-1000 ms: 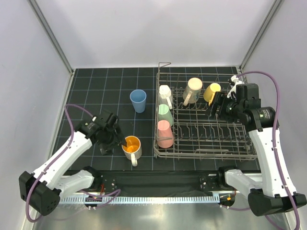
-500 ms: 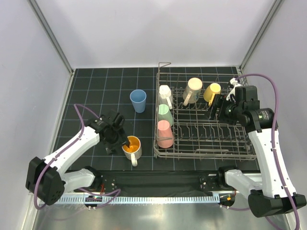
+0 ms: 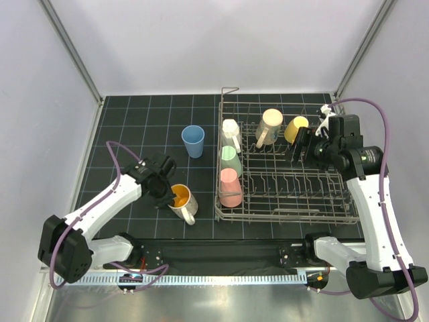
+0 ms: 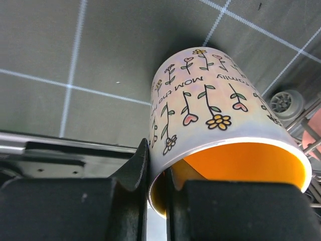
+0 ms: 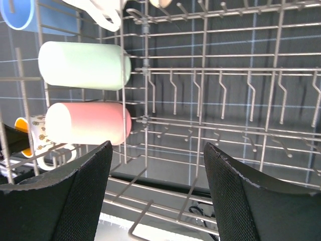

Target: Load the cups into the dish rack

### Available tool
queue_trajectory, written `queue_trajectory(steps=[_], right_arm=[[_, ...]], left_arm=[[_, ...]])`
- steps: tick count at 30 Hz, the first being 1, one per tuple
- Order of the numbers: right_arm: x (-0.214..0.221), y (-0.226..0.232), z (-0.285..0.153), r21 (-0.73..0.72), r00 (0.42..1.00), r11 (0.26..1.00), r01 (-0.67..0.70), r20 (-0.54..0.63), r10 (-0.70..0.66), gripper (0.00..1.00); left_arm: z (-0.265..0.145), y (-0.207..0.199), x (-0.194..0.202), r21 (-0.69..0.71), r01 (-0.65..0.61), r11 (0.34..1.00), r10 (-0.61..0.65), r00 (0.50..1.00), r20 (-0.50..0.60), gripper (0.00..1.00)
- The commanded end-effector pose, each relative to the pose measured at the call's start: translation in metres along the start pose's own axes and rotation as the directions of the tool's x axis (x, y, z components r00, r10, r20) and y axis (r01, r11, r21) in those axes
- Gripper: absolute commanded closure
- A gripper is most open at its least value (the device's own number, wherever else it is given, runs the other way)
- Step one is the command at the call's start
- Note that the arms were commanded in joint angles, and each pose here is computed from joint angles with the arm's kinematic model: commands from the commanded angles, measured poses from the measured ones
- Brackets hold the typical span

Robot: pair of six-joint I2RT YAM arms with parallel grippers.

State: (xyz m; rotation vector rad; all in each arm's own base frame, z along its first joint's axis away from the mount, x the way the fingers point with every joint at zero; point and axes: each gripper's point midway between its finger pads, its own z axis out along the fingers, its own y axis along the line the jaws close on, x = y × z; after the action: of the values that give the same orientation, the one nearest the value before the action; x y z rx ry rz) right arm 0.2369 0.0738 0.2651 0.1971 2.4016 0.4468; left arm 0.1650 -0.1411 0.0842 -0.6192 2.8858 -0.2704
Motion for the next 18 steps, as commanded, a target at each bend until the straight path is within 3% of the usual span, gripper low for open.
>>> queue_trajectory(steps=[1, 6, 11, 14, 15, 18], right_arm=[[-0.015, 0.02, -0.009, -0.086, 0.999, 0.996, 0.003, 0.043, 0.001, 0.25], [-0.009, 0.053, -0.009, -0.281, 1.0, 0.959, 0.023, 0.0, -0.023, 0.24], [-0.006, 0.103, -0.023, -0.554, 0.999, 0.832, 0.0, -0.04, -0.027, 0.15], [-0.007, 0.129, -0.035, -0.646, 0.999, 0.763, 0.002, -0.04, -0.037, 0.11], [-0.008, 0.141, -0.039, -0.679, 0.998, 0.734, 0.023, -0.025, -0.055, 0.11], [0.003, 0.173, -0.048, -0.755, 0.994, 0.656, 0.014, -0.059, -0.089, 0.08]], left_arm=[[-0.042, -0.023, -0.029, 0.104, -0.032, 0.994, 0.016, 0.989, 0.147, 1.0], [-0.106, -0.052, -0.046, 0.265, -0.072, 0.961, 0.002, 0.966, 0.257, 1.0], [-0.176, -0.09, -0.054, 0.495, -0.157, 0.854, -0.03, 0.937, 0.349, 1.0], [-0.218, -0.112, -0.056, 0.63, -0.232, 0.741, -0.064, 0.91, 0.41, 1.0], [-0.24, -0.125, -0.057, 0.694, -0.279, 0.663, -0.082, 0.895, 0.438, 1.0], [-0.269, -0.132, -0.053, 0.759, -0.352, 0.548, -0.119, 0.865, 0.488, 1.0]])
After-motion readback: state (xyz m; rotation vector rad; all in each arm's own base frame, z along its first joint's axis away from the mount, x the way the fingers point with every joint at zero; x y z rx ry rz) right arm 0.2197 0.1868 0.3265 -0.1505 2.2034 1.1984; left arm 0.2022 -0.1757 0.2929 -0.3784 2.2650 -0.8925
